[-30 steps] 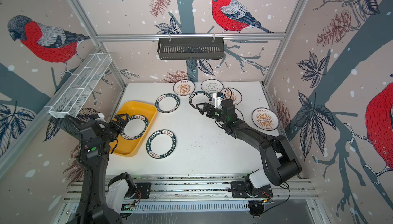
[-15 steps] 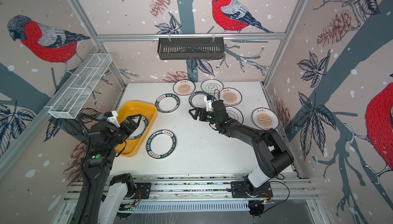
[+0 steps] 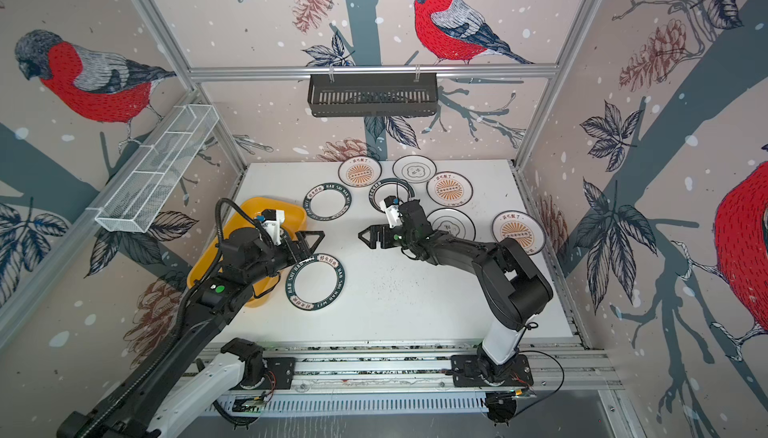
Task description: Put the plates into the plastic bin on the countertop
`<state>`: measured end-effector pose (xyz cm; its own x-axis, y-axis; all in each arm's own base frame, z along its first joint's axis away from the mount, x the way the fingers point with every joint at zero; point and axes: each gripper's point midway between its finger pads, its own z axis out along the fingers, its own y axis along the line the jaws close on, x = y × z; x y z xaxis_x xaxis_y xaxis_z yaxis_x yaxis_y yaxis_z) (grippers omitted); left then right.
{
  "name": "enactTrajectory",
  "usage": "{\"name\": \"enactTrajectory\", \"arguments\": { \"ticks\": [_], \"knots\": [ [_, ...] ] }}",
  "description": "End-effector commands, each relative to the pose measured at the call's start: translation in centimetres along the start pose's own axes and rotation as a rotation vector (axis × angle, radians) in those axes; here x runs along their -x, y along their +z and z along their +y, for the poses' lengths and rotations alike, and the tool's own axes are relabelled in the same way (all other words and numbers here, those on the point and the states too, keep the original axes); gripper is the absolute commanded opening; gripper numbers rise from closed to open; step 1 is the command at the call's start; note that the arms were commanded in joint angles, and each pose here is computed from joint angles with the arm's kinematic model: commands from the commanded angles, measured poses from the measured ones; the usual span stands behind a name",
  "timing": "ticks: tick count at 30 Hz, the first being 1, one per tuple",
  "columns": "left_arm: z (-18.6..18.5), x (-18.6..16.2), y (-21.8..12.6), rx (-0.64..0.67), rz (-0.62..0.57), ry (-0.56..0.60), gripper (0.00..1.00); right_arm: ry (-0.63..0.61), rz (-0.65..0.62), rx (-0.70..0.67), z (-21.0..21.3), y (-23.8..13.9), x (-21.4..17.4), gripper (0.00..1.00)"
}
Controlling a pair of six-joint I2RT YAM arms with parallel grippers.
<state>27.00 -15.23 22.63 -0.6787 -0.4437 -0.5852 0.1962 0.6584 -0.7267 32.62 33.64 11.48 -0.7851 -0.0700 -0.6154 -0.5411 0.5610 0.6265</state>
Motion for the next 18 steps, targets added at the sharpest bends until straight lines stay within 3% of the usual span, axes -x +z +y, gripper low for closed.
{"name": "enactTrajectory", "arguments": {
  "ticks": [1, 12, 18],
  "knots": [
    [-0.9, 2.0, -0.4, -0.007, -0.087, 0.030, 0.96, -0.055, 0.084, 0.069, 1.1, 0.9, -2.1, 1.00],
    [2.4, -0.4, 0.3, 0.132, 0.006, 0.022, 0.96, -0.079, 0.241, 0.118, 2.0, 5.5, -5.8, 0.94],
    [3.3, -0.8, -0.2, 0.169, -0.007, 0.020, 0.96, -0.069, 0.305, 0.149, 2.5, 7.5, -7.1, 0.87]
  ]
}}
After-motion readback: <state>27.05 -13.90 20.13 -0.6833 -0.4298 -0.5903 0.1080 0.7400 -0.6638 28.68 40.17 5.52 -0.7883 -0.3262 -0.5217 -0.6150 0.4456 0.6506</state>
